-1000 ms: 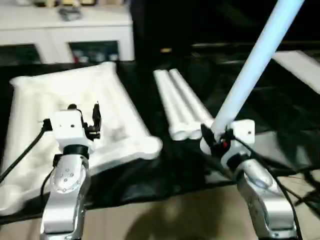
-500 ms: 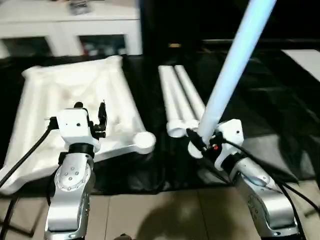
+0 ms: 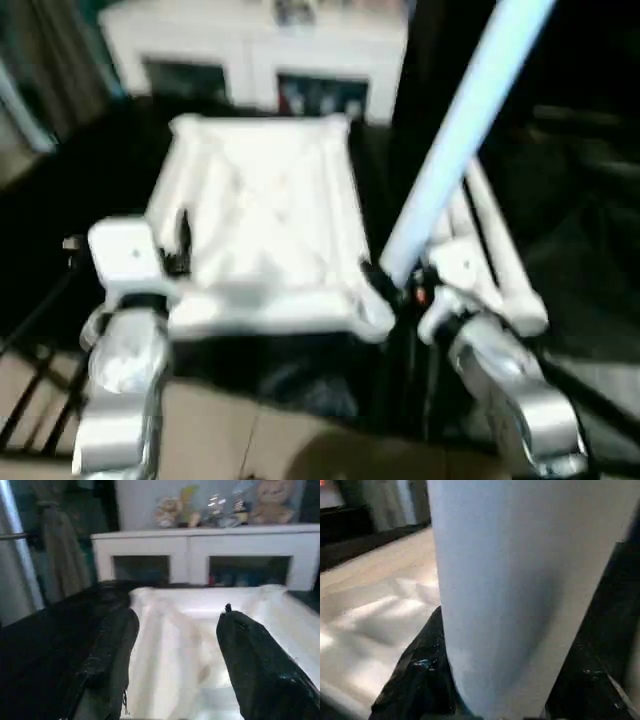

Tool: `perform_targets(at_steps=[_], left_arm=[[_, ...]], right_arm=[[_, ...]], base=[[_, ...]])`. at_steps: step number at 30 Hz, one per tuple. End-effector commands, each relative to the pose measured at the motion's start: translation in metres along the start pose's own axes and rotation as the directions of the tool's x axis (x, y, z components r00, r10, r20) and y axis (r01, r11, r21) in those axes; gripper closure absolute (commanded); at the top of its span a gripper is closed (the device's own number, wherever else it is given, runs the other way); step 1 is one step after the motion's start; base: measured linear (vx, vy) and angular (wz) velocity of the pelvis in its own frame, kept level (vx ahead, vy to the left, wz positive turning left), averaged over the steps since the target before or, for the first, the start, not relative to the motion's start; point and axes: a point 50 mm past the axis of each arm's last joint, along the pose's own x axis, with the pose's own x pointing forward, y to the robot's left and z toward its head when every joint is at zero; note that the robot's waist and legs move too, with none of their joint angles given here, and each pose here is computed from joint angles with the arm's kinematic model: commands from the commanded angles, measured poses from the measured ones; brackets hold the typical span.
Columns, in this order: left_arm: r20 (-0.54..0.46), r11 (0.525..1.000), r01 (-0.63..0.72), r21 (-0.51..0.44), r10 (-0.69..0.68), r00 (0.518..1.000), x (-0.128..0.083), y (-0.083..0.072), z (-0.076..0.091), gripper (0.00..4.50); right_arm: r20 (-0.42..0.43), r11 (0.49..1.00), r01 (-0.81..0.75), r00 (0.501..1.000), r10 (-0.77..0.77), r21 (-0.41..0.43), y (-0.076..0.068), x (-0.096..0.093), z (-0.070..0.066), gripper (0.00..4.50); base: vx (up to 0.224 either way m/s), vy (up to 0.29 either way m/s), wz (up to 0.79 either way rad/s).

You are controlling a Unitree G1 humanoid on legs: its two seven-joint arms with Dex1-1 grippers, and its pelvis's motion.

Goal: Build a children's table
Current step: Insert table leg to table base

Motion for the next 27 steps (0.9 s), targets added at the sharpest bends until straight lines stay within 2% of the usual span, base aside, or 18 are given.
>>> perform_targets(at_steps=[1,5,9,11,15,18,20,21,22,23,24,27], left_arm=[[-0.01,0.999,0.05,-0.002,-0.05,0.999,0.0,-0.009,-0.002,1.53],[-0.001,0.992,0.123,-0.005,-0.123,0.992,0.002,-0.016,-0.004,1.53],[0.003,0.989,0.145,-0.018,-0.145,0.989,0.009,-0.02,-0.005,1.53],[0.001,0.985,0.174,-0.015,-0.174,0.985,0.012,-0.026,-0.006,1.53],[0.024,0.964,0.261,-0.056,-0.26,0.965,0.017,-0.036,-0.001,1.53],[0.046,0.907,0.403,-0.122,-0.4,0.915,0.027,-0.047,0.004,1.53],[0.06,0.899,0.421,-0.121,-0.416,0.907,0.028,-0.047,0.005,1.53],[0.08,0.865,0.488,-0.114,-0.481,0.873,0.029,-0.049,0.008,1.53],[0.081,0.862,0.494,-0.114,-0.487,0.869,0.029,-0.049,0.008,1.36],[0.101,0.813,0.56,-0.157,-0.551,0.828,0.028,-0.052,0.011,1.25],[0.105,0.798,0.581,-0.163,-0.571,0.814,0.027,-0.051,0.012,1.25],[0.103,0.778,0.616,-0.124,-0.607,0.788,0.025,-0.049,0.01,1.06]], right_arm=[[0.035,0.998,0.059,0.998,-0.058,-0.023,-0.01,-0.007,0.008,2.59],[0.045,0.976,0.206,0.978,-0.204,-0.065,-0.025,-0.013,0.011,2.59],[0.06,0.959,0.28,0.959,-0.278,-0.043,-0.032,-0.016,0.015,2.59],[0.089,0.951,0.305,0.95,-0.3,-0.042,-0.034,-0.017,0.019,2.59],[0.122,0.966,0.25,0.963,-0.241,-0.065,-0.024,-0.016,0.027,2.59],[0.145,0.976,0.216,0.967,-0.21,-0.03,-0.022,-0.012,0.034,2.59],[0.147,0.976,0.218,0.966,-0.212,-0.025,-0.022,-0.012,0.035,2.59],[0.15,0.976,0.219,0.965,-0.216,-0.004,-0.026,-0.011,0.036,2.59],[0.151,0.976,0.219,0.965,-0.216,-0.002,-0.025,-0.011,0.036,2.59],[0.154,0.979,0.202,0.968,-0.2,0.002,-0.029,-0.009,0.039,2.59],[0.155,0.98,0.199,0.968,-0.197,0.003,-0.029,-0.008,0.039,2.59],[0.156,0.98,0.195,0.969,-0.189,-0.026,-0.032,0.001,0.041,2.59]], base=[[0.128,-0.019,-0.01],[0.071,-0.073,0.04],[0.005,-0.021,0.03],[-0.065,0.017,0.0],[-0.074,0.012,0.12],[-0.023,0.007,0.03],[-0.025,-0.007,0.01],[0.0,0.0,0.0],[0.0,0.0,0.0],[0.0,0.0,0.0],[0.0,0.0,0.0],[0.0,0.0,0.0]])
